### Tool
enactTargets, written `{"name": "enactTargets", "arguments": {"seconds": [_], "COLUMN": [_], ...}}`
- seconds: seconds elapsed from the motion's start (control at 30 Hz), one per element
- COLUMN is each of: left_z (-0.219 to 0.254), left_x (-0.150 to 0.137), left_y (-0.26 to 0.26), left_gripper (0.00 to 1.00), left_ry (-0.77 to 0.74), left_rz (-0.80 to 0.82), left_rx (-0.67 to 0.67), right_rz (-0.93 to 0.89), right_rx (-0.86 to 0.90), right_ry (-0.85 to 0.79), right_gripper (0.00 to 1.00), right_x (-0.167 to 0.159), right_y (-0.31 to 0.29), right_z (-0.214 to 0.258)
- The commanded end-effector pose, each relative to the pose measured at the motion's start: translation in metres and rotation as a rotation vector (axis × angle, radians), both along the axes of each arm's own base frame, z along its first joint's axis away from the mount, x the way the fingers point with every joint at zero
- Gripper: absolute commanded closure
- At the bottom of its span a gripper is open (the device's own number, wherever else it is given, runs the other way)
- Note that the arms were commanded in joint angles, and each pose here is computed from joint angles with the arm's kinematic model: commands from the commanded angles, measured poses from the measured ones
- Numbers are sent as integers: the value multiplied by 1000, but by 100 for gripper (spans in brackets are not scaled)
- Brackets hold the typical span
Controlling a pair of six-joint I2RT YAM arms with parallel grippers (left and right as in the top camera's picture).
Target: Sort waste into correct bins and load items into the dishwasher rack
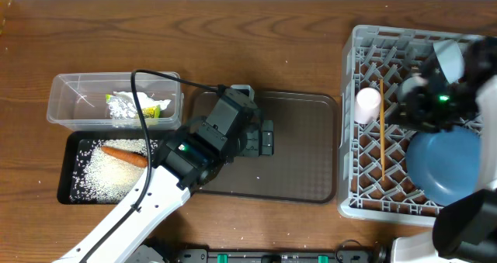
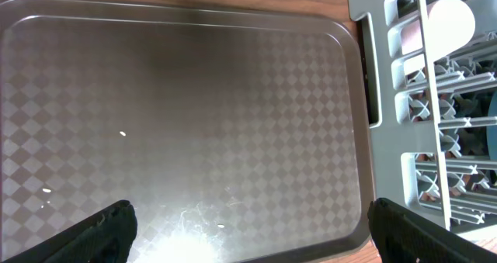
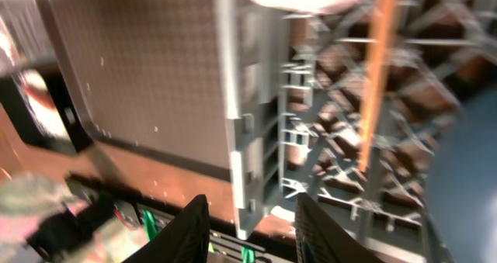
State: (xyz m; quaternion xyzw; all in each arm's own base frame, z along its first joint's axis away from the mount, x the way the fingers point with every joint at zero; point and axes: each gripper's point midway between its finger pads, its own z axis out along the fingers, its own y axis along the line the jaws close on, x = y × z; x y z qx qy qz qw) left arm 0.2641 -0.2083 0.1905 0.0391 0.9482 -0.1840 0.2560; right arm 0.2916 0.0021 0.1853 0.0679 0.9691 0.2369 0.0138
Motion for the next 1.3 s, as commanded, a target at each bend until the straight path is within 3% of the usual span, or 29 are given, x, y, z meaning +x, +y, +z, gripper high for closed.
{"name": "enactTargets", "arguments": {"seconds": [0.0,0.27,0.43,0.57,0.73,0.87,1.07,1.27], "left_z": [-1,-1,-1,-1,-1,-1,-1,-1], "left_x": [2,2,2,2,2,2,2,2], "left_y": [2,2,2,2,2,2,2,2], "left_gripper": [2,2,2,2,2,2,2,2], "left_ry": [-7,-7,-7,-7,-7,-7,-7,-7], "left_rz": [-2,-2,-2,-2,-2,-2,-2,-2], "left_rx": [17,17,17,17,17,17,17,17], "right_rz": [63,56,21,24,28,36,172,162], "right_rx": [-76,-343,-504,-535,-535,-539,-583,-605], "right_ry": [-16,-56,-71,-69,-57,-38,22,32], "right_gripper": [63,58,62,64,79,98,99,99], "right_x": [3,25,26,21,16,10,-9,-11], "right_y": [24,51,51,55,54,53,40,34], "right_z": [1,-43,-71,-88,-104,-107,-107,-107]}}
